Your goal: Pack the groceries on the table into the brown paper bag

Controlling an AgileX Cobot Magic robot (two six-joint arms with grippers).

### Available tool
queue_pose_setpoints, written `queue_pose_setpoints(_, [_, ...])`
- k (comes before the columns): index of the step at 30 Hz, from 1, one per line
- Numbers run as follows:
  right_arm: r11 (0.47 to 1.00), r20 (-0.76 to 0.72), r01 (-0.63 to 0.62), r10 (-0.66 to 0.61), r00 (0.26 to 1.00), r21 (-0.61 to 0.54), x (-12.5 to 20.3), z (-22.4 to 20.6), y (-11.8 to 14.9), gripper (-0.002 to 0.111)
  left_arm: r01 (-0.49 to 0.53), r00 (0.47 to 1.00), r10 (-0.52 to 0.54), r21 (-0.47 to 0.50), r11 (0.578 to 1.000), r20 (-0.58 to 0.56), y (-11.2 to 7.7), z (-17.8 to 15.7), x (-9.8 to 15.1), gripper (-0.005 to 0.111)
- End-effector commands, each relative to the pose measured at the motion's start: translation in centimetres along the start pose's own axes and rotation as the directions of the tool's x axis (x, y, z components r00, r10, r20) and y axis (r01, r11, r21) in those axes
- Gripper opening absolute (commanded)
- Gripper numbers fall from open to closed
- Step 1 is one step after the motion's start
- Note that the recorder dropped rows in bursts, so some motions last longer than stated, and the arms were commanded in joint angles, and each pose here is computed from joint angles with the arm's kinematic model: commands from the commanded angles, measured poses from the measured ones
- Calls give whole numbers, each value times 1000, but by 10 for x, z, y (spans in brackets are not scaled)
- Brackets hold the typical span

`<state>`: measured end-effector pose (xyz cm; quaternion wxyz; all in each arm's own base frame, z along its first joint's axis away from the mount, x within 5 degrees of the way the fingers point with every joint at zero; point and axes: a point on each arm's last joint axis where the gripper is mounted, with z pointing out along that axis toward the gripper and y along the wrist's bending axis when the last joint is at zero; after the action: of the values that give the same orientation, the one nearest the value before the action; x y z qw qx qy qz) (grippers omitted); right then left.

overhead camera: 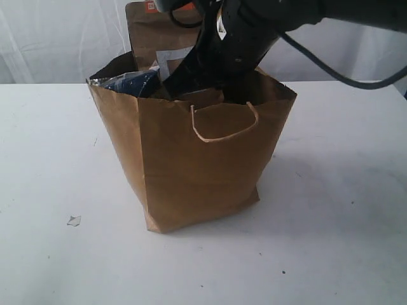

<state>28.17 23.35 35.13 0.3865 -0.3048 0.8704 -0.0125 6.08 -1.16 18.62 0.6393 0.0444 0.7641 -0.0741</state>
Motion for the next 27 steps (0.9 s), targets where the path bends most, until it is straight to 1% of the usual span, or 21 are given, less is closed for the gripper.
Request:
queue_pose_setpoints(1, [1000, 42, 0, 0, 999, -7, -5, 0, -2, 36, 0, 1000, 0, -2, 1000, 0, 0, 0, 1, 0])
queue_pose_setpoints(3, [1000, 50, 4, -4, 999, -3, -6, -1, -3, 49, 0, 1000, 0, -2, 1000, 0, 0, 0, 1, 0])
queue_pose_setpoints(4, [1000, 50, -3, 3, 999, -2, -6, -1, -3, 51, 0, 1000, 0, -2, 1000, 0, 0, 0, 1, 0])
queue_pose_setpoints(10, [998, 95, -65, 64, 993, 6, -9, -21, -11, 51, 0, 1000, 0, -2, 1000, 0, 0, 0, 1, 0])
queue_pose_setpoints(13, [993, 147, -115, 112, 983, 15, -9, -42, -19, 51, 0, 1000, 0, -2, 1000, 0, 0, 0, 1, 0])
queue_pose_setpoints(16, [980, 207, -196, 187, 960, 23, -1, -70, -31, 51, 0, 1000, 0, -2, 1000, 0, 0, 0, 1, 0])
queue_pose_setpoints(19, [964, 252, -262, 245, 936, 35, 19, -97, -41, 51, 0, 1000, 0, -2, 1000, 0, 0, 0, 1, 0])
queue_pose_setpoints(25, [924, 303, -379, 347, 887, 51, 77, -138, -58, 51, 0, 1000, 0, -2, 1000, 0, 0, 0, 1, 0])
queue_pose_setpoints(27, [917, 319, -395, 358, 878, 58, 93, -150, -63, 51, 0, 1000, 0, -2, 1000, 0, 0, 0, 1, 0])
